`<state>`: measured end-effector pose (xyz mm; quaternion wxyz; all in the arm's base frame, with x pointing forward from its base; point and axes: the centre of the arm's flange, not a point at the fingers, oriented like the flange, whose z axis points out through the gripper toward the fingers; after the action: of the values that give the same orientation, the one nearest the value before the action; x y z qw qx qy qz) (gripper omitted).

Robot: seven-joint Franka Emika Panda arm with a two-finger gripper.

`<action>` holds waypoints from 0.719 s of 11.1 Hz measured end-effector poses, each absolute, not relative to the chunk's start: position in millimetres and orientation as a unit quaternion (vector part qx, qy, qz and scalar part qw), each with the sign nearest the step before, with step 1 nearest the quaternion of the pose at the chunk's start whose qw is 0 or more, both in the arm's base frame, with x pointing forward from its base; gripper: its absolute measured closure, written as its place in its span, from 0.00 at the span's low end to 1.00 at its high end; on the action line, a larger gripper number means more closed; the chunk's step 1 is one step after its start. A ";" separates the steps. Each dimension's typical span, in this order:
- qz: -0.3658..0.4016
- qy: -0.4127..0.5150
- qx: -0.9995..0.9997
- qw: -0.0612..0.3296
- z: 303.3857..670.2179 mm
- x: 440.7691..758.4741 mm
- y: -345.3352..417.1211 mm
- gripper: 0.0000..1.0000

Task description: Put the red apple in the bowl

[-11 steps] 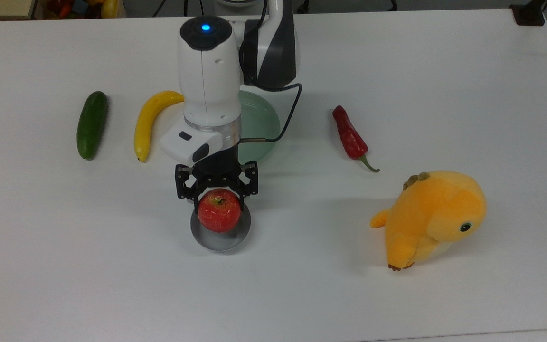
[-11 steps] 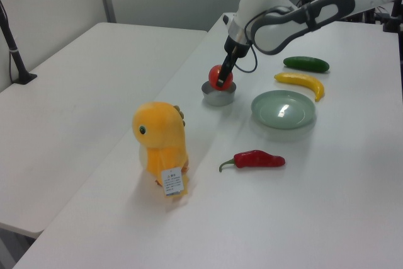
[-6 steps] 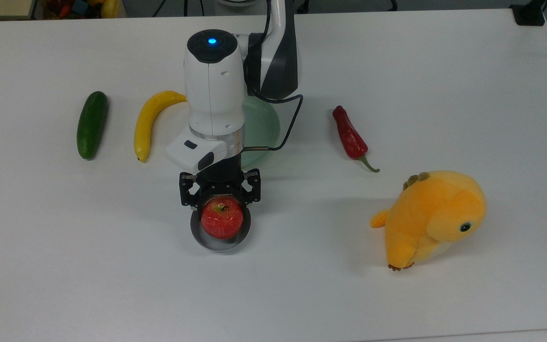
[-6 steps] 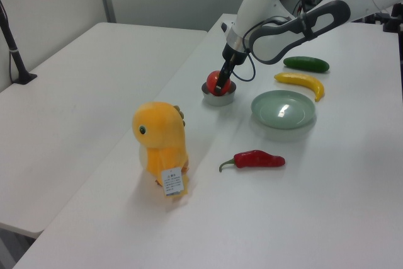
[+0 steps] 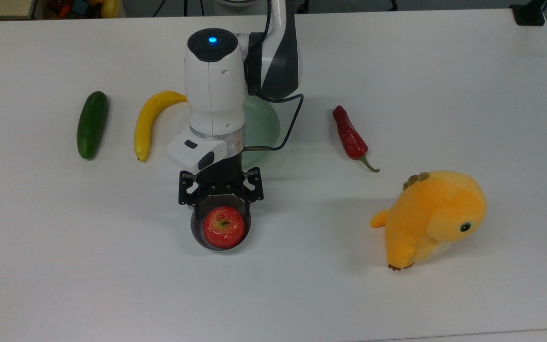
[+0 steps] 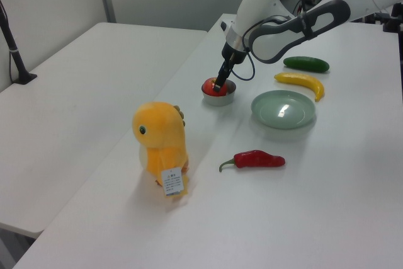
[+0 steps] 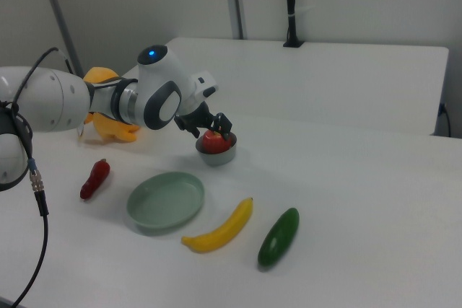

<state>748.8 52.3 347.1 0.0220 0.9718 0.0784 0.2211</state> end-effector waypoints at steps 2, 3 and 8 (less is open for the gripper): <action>0.225 0.079 0.971 0.022 351.3 750.1 52.9 0.00; 0.231 0.079 0.969 0.021 359.5 751.2 53.3 0.00; 0.191 0.066 0.979 -0.006 488.2 714.2 35.0 0.00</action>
<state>714.2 35.0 488.2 -0.0064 0.9793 0.0659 0.1912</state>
